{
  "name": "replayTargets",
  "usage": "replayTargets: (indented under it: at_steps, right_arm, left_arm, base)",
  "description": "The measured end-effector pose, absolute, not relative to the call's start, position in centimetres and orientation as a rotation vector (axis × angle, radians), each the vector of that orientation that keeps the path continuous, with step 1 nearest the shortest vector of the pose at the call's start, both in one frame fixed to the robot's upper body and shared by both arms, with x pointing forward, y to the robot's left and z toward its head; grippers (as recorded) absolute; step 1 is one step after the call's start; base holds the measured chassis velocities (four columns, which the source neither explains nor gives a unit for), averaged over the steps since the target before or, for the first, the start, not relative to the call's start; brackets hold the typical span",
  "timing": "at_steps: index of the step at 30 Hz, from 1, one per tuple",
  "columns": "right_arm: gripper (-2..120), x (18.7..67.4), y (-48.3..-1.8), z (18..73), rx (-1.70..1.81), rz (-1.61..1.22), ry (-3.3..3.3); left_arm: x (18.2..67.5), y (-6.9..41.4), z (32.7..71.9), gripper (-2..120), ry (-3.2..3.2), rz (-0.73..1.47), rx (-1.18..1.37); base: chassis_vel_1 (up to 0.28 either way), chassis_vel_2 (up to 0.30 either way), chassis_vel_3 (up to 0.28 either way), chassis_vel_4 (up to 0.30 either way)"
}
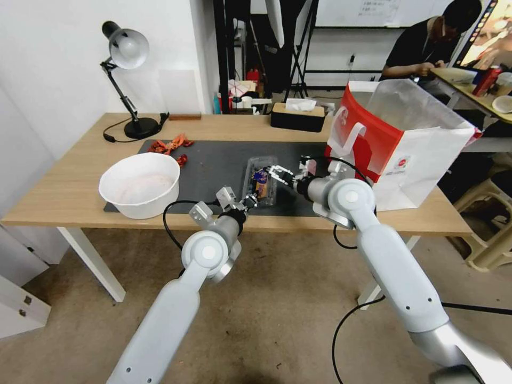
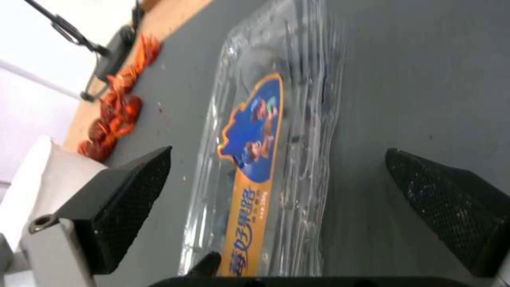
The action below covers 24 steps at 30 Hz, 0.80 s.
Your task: Close the takeout container lid, then place the container into the takeout bag.
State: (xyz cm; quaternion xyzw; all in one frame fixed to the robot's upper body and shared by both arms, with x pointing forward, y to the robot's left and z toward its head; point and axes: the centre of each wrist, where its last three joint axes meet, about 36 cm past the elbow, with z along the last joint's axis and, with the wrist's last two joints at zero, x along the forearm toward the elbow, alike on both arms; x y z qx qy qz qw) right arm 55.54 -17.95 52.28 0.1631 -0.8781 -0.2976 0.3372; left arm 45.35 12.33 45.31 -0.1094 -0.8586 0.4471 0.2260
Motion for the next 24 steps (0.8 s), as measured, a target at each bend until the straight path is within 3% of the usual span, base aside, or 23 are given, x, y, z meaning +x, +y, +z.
replayTargets:
  at_steps: [16,24]
  right_arm:
    - [100,57.8,-16.6,51.9,0.433,-0.739,-2.203]
    - [78,58.4,-15.6,51.7,0.427,-0.747,-2.173]
  left_arm:
    - [45.3,12.6,45.3,0,-2.372,1.24,-0.295]
    - [45.3,13.1,45.5,0,-2.378,1.251,-0.286]
  base:
    - [0.0,0.0,0.0,0.0]
    - [0.0,0.0,0.0,0.0]
